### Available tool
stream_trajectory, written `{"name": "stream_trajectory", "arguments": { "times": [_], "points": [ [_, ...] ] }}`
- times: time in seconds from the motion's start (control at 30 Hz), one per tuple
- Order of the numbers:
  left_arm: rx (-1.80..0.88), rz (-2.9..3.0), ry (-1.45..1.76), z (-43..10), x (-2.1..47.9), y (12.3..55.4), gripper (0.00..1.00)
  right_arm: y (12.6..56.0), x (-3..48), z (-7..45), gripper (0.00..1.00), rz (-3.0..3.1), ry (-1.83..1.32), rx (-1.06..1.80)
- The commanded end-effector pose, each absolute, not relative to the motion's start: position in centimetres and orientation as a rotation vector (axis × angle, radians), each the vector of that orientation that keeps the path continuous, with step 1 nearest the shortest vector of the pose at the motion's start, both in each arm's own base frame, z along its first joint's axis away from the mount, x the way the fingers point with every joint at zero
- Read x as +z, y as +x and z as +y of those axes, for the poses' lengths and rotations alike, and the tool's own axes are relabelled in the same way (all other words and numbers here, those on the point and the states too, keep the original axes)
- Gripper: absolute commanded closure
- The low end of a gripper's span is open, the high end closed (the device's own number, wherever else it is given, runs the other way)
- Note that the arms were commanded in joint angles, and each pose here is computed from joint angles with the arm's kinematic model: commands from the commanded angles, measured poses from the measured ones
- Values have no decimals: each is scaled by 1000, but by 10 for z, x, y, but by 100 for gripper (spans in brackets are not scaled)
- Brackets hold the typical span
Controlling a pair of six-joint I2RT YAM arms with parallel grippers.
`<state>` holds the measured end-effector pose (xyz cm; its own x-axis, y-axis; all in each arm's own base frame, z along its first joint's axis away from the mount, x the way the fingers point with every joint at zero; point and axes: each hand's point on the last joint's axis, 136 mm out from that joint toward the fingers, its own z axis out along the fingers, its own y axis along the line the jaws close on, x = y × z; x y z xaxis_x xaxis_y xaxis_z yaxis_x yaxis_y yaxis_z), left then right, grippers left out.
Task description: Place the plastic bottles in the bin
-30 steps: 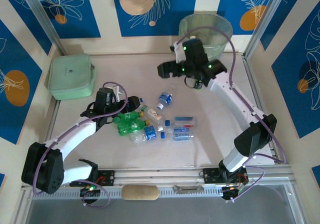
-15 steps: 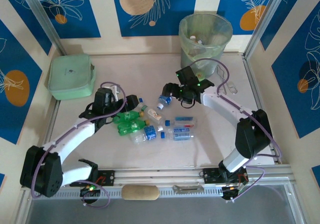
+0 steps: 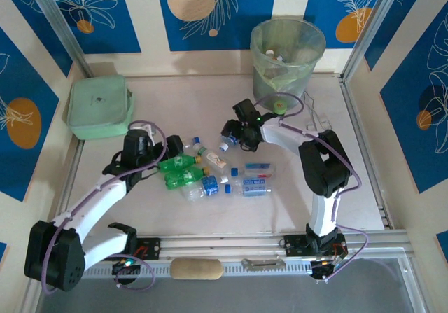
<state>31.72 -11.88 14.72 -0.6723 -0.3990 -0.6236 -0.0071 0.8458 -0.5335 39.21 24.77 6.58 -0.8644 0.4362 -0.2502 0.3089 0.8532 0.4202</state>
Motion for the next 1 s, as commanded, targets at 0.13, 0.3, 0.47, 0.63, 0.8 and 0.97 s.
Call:
{"name": "stream_trajectory", "arguments": {
  "times": [0.13, 0.3, 0.47, 0.63, 0.8, 0.97],
  "points": [
    [-586, 2227, -336, -97, 141, 309, 0, 416, 52, 264, 9, 2669, 643, 557],
    [-576, 2215, -349, -89, 141, 302, 0, 428, 43, 265, 9, 2665, 665, 538],
    [-555, 2205, -361, -82, 142, 297, 0, 434, 36, 266, 12, 2664, 675, 533],
    [-549, 2193, -371, -78, 144, 295, 0, 435, 33, 268, 21, 2658, 675, 549],
    [-571, 2183, -375, -79, 146, 296, 0, 435, 38, 269, 38, 2646, 660, 567],
    [-595, 2175, -383, -81, 147, 297, 0, 430, 48, 264, 49, 2615, 637, 576]
  ]
}}
